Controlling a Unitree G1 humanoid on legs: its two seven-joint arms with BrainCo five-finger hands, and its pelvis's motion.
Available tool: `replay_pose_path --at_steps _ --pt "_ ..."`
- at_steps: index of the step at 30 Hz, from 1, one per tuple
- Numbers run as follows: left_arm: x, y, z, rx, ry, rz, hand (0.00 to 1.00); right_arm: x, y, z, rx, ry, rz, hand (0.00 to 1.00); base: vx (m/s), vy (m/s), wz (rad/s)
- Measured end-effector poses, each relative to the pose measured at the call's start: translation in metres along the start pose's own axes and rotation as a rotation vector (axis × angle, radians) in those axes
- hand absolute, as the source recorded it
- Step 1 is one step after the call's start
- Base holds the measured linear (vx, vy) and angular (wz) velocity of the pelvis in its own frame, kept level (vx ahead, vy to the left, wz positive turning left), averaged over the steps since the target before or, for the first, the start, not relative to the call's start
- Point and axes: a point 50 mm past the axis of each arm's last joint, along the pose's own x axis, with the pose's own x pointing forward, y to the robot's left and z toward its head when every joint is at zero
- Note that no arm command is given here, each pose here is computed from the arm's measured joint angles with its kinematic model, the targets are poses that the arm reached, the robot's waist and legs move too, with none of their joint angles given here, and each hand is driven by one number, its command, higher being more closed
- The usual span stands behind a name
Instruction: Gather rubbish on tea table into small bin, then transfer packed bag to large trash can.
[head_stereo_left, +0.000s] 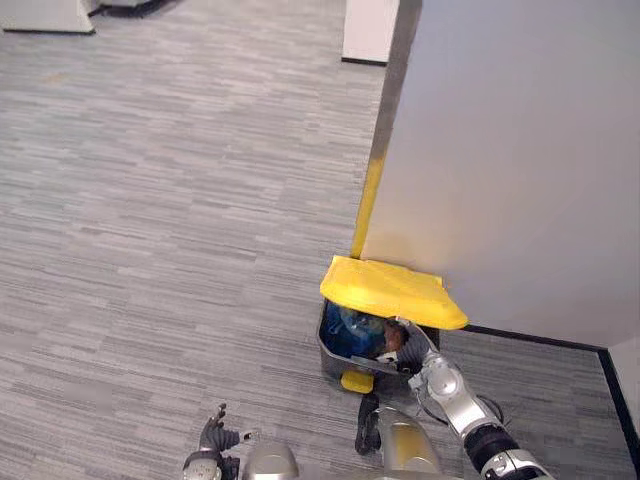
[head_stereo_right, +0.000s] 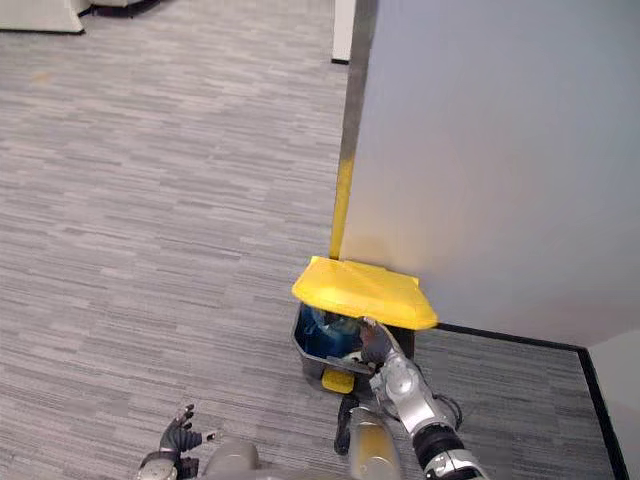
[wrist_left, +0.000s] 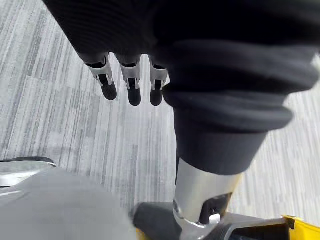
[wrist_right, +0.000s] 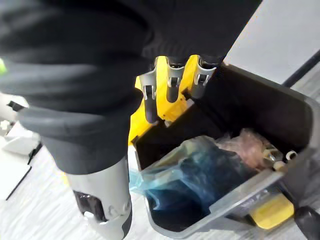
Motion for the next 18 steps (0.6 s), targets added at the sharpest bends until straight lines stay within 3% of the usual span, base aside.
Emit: replay_pose_path --at_steps 8,18 --pt "0.004 0.007 0.003 -0.024 0.018 0.033 0.00 -0.032 0.014 -0.061 0.253 0.236 -0.054 0.00 -0.20 -0.104 -0.24" --pt "0.004 -0.022 0.014 -0.111 -0.012 0.008 0.00 -0.051 0.009 -0.099 0.347 0.401 -0.140 0.00 -0.04 -0.016 -0.20"
